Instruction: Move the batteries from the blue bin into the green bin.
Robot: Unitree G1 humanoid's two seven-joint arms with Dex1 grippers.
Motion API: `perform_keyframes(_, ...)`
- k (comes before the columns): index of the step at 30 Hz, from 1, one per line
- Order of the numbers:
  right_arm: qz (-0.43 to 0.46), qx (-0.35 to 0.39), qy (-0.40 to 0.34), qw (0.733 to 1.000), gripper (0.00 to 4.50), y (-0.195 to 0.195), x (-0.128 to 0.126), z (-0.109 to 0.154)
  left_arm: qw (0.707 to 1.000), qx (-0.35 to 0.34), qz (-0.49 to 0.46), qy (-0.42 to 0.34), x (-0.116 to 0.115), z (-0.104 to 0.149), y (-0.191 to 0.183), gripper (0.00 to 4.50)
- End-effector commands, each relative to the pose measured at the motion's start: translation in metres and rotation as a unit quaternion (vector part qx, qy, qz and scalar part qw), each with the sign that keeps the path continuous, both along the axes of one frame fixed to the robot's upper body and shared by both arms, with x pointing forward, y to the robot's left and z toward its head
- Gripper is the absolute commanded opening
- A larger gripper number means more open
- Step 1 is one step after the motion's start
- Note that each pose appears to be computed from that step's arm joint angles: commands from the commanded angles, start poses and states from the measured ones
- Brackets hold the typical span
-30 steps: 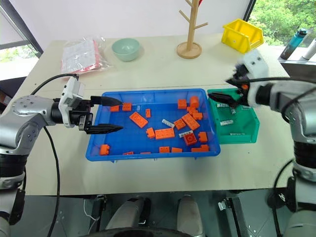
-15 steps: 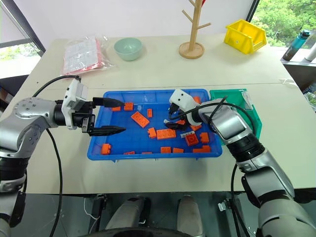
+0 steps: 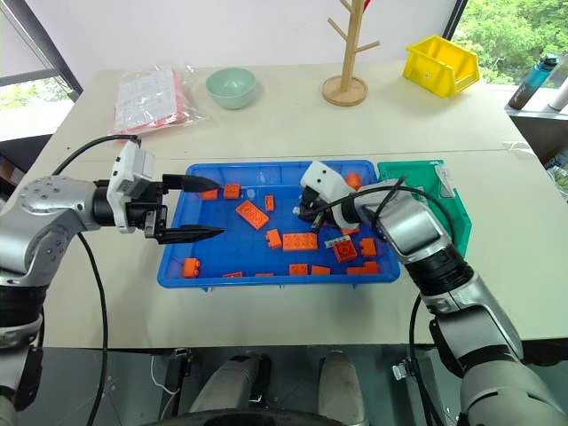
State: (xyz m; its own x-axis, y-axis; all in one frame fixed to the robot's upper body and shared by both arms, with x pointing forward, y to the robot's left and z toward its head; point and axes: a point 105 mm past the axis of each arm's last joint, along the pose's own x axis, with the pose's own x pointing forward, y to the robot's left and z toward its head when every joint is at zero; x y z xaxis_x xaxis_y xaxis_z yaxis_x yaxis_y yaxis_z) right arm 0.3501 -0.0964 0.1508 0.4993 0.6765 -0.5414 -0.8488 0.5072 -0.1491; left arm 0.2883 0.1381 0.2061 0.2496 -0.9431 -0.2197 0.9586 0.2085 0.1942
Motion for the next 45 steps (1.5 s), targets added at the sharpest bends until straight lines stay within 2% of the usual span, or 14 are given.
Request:
perform_keyframes(1,-0.049,0.067,-0.059,0.995,0.07,-0.027,0.003,0.072,1.0,-0.005,-0.013,-0.025,0.002,0.009,-0.005,4.5)
perform_keyframes(4,-0.123,0.075,-0.085,0.986,0.07,-0.076,0.003,0.101,0.999,-0.007,-0.018,-0.026,0.004,0.009,-0.008,4.5)
perform_keyframes(6,-0.169,0.055,-0.095,0.979,0.07,-0.108,0.001,0.105,0.999,-0.008,-0.021,-0.026,0.005,0.008,-0.009,4.5)
perform_keyframes(9,-0.237,0.025,-0.081,0.968,0.07,-0.154,-0.012,0.093,0.999,-0.011,-0.03,-0.027,0.006,0.008,-0.013,4.5)
perform_keyframes(13,-0.278,0.007,-0.057,0.959,0.07,-0.172,-0.021,0.064,0.999,-0.011,-0.036,-0.028,0.009,0.008,-0.016,4.5)
perform_keyframes(15,-0.289,0.003,-0.048,0.956,1.14,-0.175,-0.023,0.052,0.999,-0.012,-0.038,-0.029,0.01,0.009,-0.017,4.5)
perform_keyframes(16,-0.288,-0.001,-0.049,0.956,1.55,-0.175,-0.023,0.05,0.999,-0.012,-0.04,-0.03,0.011,0.009,-0.018,4.5)
perform_keyframes(20,-0.258,-0.008,-0.079,0.963,3.5,-0.165,-0.022,0.063,0.998,-0.013,-0.046,-0.032,0.011,0.01,-0.02,4.5)
perform_keyframes(24,-0.182,0.005,-0.108,0.977,3.5,-0.138,-0.021,0.091,0.998,-0.012,-0.048,-0.032,0.011,0.011,-0.02,4.5)
perform_keyframes(27,-0.105,0.014,-0.099,0.99,3.5,-0.106,-0.025,0.095,0.998,-0.01,-0.049,-0.031,0.009,0.01,-0.02,4.5)
perform_keyframes(30,-0.032,-0.012,-0.081,0.996,3.5,-0.076,-0.027,0.081,0.998,-0.008,-0.048,-0.03,0.008,0.009,-0.019,4.5)
perform_keyframes(34,0.078,-0.086,-0.062,0.991,3.5,-0.054,-0.035,0.049,0.999,-0.008,-0.043,-0.032,0.008,0.009,-0.017,4.5)
perform_keyframes(41,0.2,-0.188,-0.037,0.961,3.5,-0.04,-0.043,0.009,0.999,-0.01,-0.027,-0.034,0.004,0.01,-0.013,4.5)
perform_keyframes(45,0.241,-0.223,-0.035,0.944,3.5,-0.034,-0.044,-0.001,0.999,-0.011,-0.016,-0.034,0.001,0.009,-0.009,4.5)
